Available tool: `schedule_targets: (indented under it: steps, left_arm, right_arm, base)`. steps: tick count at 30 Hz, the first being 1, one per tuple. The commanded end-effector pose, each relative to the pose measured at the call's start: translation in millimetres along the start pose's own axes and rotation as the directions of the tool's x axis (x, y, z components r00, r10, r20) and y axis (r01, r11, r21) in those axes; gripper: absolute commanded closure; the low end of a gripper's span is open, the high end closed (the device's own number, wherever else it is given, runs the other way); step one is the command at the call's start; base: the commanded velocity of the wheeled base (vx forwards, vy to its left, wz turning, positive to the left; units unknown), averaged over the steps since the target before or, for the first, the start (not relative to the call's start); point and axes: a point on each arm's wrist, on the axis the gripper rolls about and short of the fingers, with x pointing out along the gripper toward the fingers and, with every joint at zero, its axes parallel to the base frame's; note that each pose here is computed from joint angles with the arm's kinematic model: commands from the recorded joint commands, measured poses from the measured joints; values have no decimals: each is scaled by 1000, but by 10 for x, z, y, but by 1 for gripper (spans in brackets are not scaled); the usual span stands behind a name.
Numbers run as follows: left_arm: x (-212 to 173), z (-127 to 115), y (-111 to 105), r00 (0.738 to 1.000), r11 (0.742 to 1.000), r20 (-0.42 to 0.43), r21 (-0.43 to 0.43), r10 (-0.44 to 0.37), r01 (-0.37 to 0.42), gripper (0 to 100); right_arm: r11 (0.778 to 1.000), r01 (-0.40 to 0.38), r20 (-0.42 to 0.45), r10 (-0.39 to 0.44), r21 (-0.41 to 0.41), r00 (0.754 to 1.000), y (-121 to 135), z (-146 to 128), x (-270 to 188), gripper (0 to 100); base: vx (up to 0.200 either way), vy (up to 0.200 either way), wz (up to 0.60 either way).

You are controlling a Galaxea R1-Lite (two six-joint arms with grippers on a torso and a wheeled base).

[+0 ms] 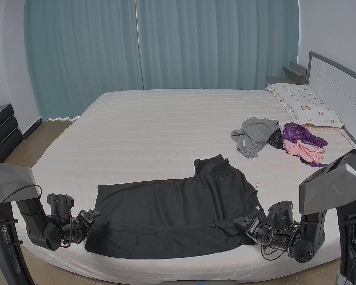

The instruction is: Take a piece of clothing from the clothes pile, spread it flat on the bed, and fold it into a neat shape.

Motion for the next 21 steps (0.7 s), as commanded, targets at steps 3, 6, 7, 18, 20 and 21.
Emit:
schedule_targets:
  steps: [3,6,7,18,20,21]
  left_arm:
    - [4,1,1,1000,1000,0,0,0,0,0]
    - [4,1,1,1000,1000,0,-1,0,0,0]
    - [4,1,1,1000,1000,0,-1,0,0,0]
    - [5,-3,7,1000,1000,-2,0,3,-3,0]
    - [5,-3,7,1000,1000,-2,0,3,-3,0]
    - [5,-6,4,1000,1000,-1,1,3,-3,0]
  right_arm:
    - [1000,2,19,-3,9,1000,-22,50,106,0]
    - [1000,2,20,-2,2,1000,-19,57,118,0]
    - [1000,0,21,0,3,1000,-18,62,116,100]
    - [1000,13,59,-13,4,998,14,74,41,100]
    - [1000,9,57,-9,1,998,29,68,2,100]
    - [1000,8,58,-8,1,998,32,70,0,100]
  base:
    - [0,0,0]
    - [0,0,0]
    - [0,0,0]
    - [0,0,0]
    - [0,0,0]
    - [0,0,0]
